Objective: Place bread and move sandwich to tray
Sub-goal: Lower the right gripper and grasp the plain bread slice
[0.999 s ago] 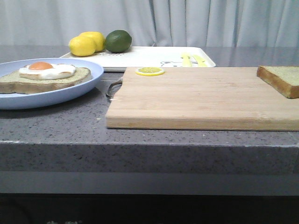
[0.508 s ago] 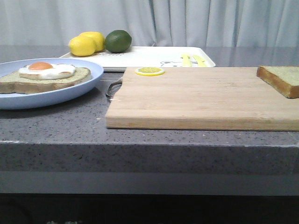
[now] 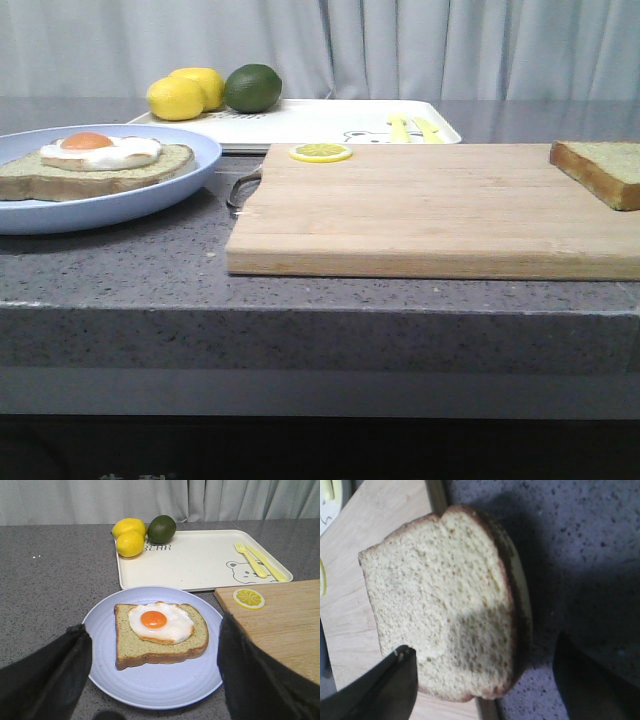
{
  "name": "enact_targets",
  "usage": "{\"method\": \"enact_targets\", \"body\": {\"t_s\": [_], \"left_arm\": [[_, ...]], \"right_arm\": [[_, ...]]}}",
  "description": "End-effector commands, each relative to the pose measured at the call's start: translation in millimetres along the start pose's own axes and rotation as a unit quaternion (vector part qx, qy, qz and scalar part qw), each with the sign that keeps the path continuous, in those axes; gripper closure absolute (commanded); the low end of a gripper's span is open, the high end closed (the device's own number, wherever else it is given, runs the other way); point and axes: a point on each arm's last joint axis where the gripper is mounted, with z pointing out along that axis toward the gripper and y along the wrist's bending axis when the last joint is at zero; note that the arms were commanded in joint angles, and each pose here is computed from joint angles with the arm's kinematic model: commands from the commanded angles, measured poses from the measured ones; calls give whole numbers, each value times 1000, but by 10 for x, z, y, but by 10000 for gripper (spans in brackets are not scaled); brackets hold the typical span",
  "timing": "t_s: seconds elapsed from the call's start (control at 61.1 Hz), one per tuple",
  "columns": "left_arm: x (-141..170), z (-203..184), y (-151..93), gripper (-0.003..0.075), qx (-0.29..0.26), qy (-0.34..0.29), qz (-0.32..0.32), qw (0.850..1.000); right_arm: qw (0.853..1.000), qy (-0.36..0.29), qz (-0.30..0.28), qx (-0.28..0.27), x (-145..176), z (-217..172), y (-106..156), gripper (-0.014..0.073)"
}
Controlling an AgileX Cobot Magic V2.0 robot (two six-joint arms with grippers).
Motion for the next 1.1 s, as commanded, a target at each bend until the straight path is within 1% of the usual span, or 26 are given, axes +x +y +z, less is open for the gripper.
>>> {"method": "enact_targets", "body": {"t_s": [0.0,0.229,0.327,0.573,0.655,0.835,0.917,1.015,1.08], "left_arm": [[-167,-23,-13,209,4,-50,1,999],[-167,-23,-13,209,4,-50,1,999],[-167,-23,-13,209,4,-50,1,999],[-167,-23,-13,209,4,-50,1,999],[-167,-23,-13,209,4,-50,1,999],[-167,-23,-12,209,3,-50,2,999],[-167,-23,-12,209,3,-50,2,999],[-167,-23,-7,209,0,-50,7,999],[-167,-23,-5,209,-1,-50,10,999]], "right_arm": [[998,-19,-15,-54,-59,-94,150,25],[997,3,-8,-79,-123,-16,94,25],[995,15,-4,-99,-148,5,94,25],[995,33,-7,-95,-145,88,90,30],[995,39,-11,-94,-137,112,112,73],[995,38,-12,-94,-136,110,115,246],[995,39,-11,-94,-136,110,115,288],[995,38,-9,-93,-134,103,123,309],[995,34,-13,-93,-123,72,154,339]]}}
